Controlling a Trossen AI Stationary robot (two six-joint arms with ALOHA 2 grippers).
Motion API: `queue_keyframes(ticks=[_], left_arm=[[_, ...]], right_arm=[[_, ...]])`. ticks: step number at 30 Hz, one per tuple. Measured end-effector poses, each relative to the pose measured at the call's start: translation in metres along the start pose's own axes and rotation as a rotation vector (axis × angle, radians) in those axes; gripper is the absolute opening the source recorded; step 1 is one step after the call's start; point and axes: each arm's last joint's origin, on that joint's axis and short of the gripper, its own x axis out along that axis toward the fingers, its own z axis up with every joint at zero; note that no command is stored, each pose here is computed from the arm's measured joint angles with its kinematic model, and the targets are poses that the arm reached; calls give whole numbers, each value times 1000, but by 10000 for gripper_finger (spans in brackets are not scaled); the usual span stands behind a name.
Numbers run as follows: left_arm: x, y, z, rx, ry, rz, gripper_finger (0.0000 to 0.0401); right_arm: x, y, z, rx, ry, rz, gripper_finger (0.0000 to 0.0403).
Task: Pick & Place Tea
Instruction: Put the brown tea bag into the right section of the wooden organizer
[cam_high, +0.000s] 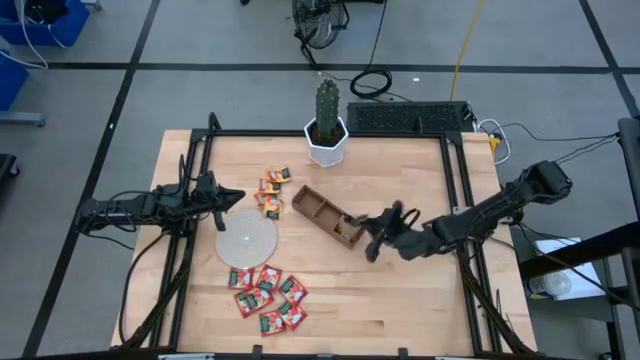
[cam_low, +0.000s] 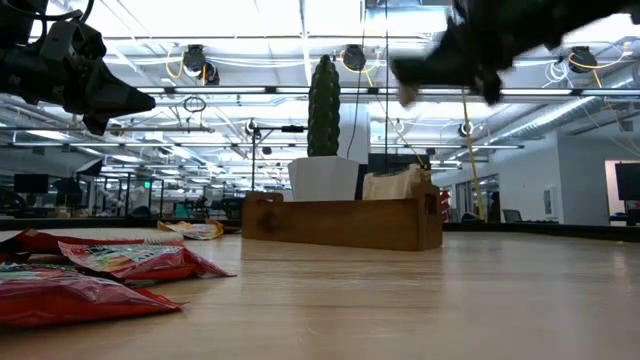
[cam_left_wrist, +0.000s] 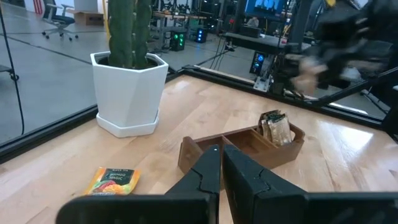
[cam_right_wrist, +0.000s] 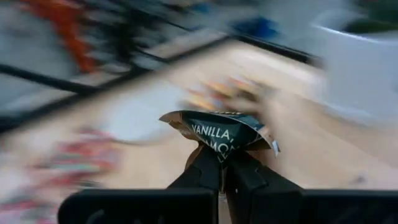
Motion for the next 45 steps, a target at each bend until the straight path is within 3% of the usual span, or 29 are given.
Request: queue_keyframes(ticks=[3,6,10,15,21,33,45], left_arm=[[0,0,0,0,0,0,21],[0,0,0,0,0,0,21],[0,0,0,0,0,0,21],[0,0,0,0,0,0,21],[0,0,0,0,0,0,21],[0,0,0,0,0,0,21],[0,0,0,0,0,0,21]], right_arm=[[10,17,-3,-3,-40,187,0],[28,21,-25,19,18,230,0],[50,17,-65,71,117,166,0],[55,22,-84,70,95,133,0],[44,28,-84,0,98,23,0],[33,14,-91,-55,162,-160,0],[37,1,-86,-267,54,-349,0]])
